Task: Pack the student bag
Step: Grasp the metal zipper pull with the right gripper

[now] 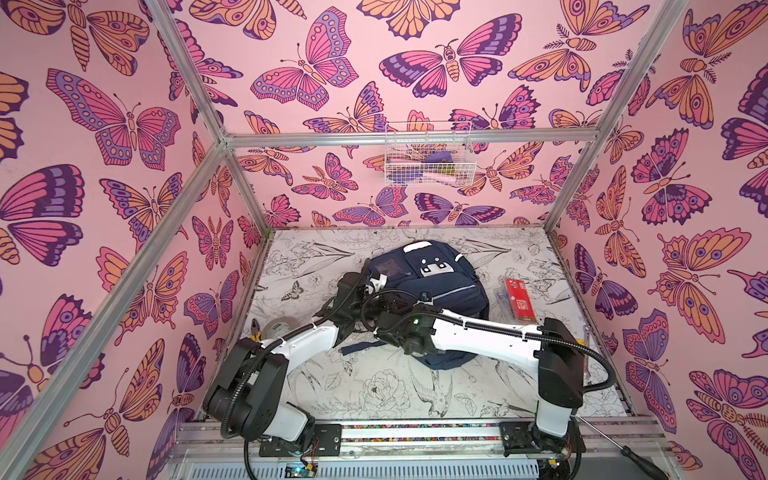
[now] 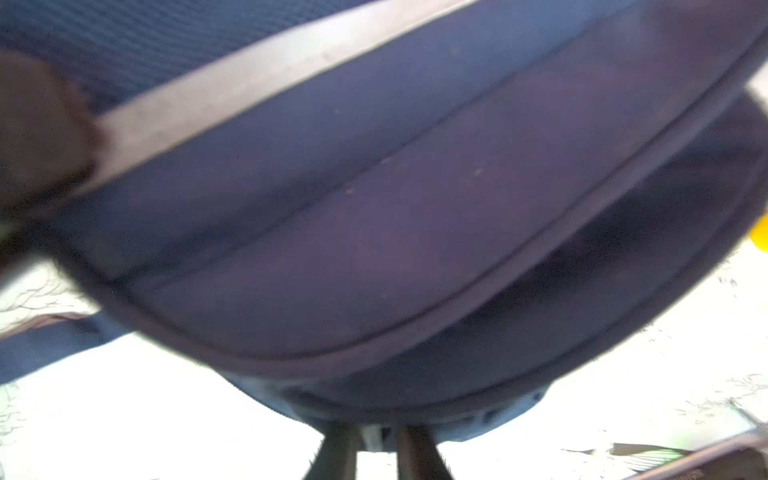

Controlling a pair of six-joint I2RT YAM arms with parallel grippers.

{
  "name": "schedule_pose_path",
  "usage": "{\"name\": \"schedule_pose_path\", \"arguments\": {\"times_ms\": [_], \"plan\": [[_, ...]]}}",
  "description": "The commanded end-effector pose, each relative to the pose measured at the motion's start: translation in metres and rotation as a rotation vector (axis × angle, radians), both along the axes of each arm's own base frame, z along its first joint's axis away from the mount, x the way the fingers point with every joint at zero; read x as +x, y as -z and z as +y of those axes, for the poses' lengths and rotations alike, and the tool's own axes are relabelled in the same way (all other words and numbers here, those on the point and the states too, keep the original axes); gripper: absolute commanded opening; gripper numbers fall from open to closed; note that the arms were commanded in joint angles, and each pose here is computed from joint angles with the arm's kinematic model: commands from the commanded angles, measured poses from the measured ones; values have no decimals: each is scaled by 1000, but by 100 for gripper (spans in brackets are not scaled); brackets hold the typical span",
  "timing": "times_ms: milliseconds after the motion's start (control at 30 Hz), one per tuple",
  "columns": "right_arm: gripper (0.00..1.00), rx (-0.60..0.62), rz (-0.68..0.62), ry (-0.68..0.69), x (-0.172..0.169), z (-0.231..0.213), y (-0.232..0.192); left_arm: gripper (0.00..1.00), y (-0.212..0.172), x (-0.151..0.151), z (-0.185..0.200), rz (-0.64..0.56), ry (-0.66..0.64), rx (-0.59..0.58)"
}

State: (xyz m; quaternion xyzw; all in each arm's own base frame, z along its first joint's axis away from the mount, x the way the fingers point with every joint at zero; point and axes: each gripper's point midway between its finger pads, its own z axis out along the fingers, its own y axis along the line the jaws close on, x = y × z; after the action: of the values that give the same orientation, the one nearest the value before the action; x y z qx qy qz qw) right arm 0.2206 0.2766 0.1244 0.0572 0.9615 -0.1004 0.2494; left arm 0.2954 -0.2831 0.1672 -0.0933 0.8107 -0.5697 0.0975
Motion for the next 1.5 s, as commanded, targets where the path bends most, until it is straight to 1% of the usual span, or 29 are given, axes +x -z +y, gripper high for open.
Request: {"name": "schedule_pose_path", "arguments": {"times_ms": [0,67,200,267,367,400,533,600,800,1000,1100,1233,1467], "plan": [[20,-47,-13,44,4,-25,-15,0,-19,3,-5,-85,40,-23],[12,-33,-6,41,5,-24,-11,0,-18,3,-5,-84,42,-18],[5,-14,-4,29,6,-21,-10,0,-16,3,-5,-82,43,-14],[6,-16,2,23,6,-20,-11,0,-15,4,-5,-81,43,-13],[11,-31,21,25,4,-22,-12,0,-15,5,-4,-84,42,-13],[10,-35,25,28,3,-23,-12,0,-16,5,-4,-85,42,-13],[1,-62,39,43,-1,-32,-19,0,-14,7,-2,-94,38,3],[0,-64,56,45,-4,-34,-22,0,-10,6,0,-97,37,35],[0,29,128,21,-14,-26,-35,0,10,7,16,-102,11,214],[0,172,252,-9,-23,-13,-27,0,12,7,14,-108,26,226],[0,223,374,-39,-29,-4,-13,0,12,7,14,-116,26,231],[0,186,402,-75,-32,-9,-11,0,15,6,17,-121,28,250],[0,117,376,-82,-29,-32,-22,0,26,5,26,-106,11,323]]}}
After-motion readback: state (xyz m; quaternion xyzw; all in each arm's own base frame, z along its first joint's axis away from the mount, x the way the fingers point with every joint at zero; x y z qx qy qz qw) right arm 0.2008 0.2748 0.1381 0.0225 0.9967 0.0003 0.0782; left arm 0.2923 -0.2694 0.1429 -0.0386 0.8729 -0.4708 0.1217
